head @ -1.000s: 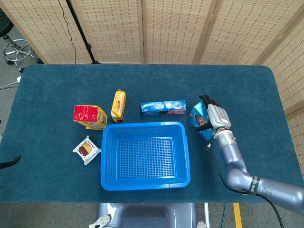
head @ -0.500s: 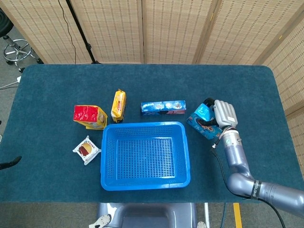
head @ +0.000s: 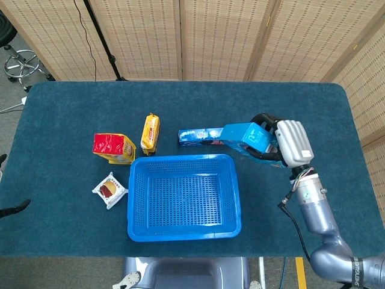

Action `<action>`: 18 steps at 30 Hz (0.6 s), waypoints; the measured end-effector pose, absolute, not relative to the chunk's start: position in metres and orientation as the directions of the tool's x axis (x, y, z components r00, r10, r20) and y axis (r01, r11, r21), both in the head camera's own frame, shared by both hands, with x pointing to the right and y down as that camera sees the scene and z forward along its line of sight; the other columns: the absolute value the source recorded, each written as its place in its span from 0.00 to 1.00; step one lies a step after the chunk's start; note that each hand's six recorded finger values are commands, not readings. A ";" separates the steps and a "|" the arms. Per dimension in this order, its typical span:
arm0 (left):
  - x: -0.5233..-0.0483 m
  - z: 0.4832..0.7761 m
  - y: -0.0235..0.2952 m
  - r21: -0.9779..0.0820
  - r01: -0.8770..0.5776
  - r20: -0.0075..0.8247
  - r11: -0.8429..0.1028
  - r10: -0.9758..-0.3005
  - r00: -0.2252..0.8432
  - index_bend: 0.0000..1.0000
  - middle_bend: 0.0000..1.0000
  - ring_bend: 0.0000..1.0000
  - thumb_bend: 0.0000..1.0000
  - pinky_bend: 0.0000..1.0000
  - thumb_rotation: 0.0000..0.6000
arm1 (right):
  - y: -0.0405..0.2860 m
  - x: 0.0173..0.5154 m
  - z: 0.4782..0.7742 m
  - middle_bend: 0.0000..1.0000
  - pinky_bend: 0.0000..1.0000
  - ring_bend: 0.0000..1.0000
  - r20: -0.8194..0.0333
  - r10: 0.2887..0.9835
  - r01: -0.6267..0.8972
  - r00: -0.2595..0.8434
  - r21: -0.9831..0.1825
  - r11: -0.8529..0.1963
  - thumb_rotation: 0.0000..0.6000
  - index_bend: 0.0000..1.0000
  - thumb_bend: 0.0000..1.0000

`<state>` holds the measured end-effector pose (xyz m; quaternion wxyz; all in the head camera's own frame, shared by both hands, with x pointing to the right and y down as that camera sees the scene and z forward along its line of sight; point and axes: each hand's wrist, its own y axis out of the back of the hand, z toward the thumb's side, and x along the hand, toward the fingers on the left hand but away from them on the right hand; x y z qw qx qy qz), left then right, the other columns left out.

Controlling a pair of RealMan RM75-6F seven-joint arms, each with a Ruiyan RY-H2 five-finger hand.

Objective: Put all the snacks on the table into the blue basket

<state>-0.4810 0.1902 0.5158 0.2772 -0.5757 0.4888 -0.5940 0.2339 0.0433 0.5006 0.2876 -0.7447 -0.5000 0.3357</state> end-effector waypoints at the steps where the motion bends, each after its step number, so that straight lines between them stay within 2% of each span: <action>1: -0.481 0.516 0.190 -0.900 -0.233 0.413 -0.369 -0.892 -0.183 0.00 0.00 0.00 0.00 0.00 1.00 | 0.048 0.227 0.496 0.63 0.72 0.56 -0.206 0.931 0.570 0.301 -0.743 -0.349 1.00 0.52 0.36; 9: -0.483 0.517 0.191 -0.897 -0.241 0.418 -0.370 -0.888 -0.192 0.00 0.00 0.00 0.00 0.00 1.00 | 0.080 0.172 0.489 0.63 0.72 0.57 -0.221 0.848 0.582 0.482 -0.643 -0.498 1.00 0.52 0.36; 18: -0.485 0.517 0.191 -0.893 -0.250 0.425 -0.375 -0.885 -0.192 0.00 0.00 0.00 0.00 0.00 1.00 | 0.119 0.124 0.509 0.63 0.72 0.57 -0.268 0.768 0.461 0.582 -0.669 -0.583 1.00 0.52 0.36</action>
